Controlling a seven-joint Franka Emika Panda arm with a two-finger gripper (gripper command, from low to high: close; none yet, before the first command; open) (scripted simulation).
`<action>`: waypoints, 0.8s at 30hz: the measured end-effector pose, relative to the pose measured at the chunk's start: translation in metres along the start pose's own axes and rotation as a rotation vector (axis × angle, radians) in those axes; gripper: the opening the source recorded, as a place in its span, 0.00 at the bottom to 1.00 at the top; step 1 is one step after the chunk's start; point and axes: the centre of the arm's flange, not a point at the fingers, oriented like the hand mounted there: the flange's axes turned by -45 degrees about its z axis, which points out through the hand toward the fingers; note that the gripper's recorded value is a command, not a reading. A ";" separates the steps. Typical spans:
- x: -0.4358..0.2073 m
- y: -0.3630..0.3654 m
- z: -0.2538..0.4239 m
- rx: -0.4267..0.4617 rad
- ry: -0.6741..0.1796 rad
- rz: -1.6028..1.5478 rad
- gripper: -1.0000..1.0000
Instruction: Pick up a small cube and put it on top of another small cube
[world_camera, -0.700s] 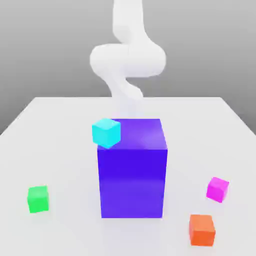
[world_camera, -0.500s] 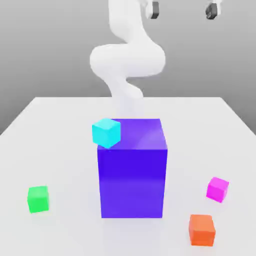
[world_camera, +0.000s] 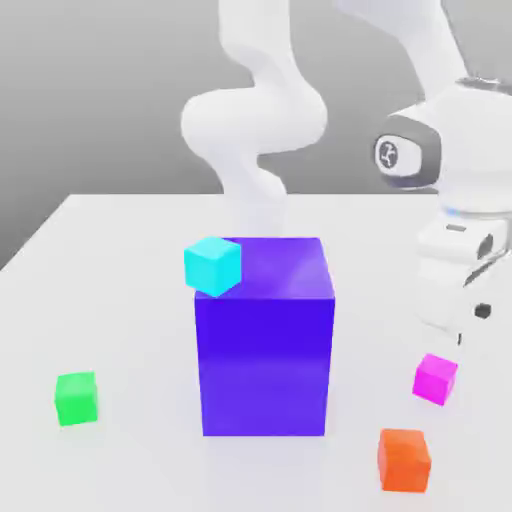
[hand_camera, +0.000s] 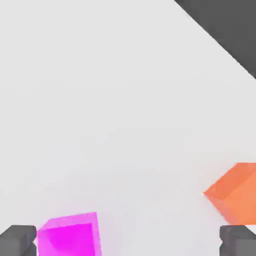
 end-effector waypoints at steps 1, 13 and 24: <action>-0.004 -0.004 0.013 0.004 -0.014 -0.012 0.50; -0.010 -0.009 0.081 0.009 -0.028 -0.023 0.00; -0.004 0.033 -0.008 -0.027 0.013 0.003 0.00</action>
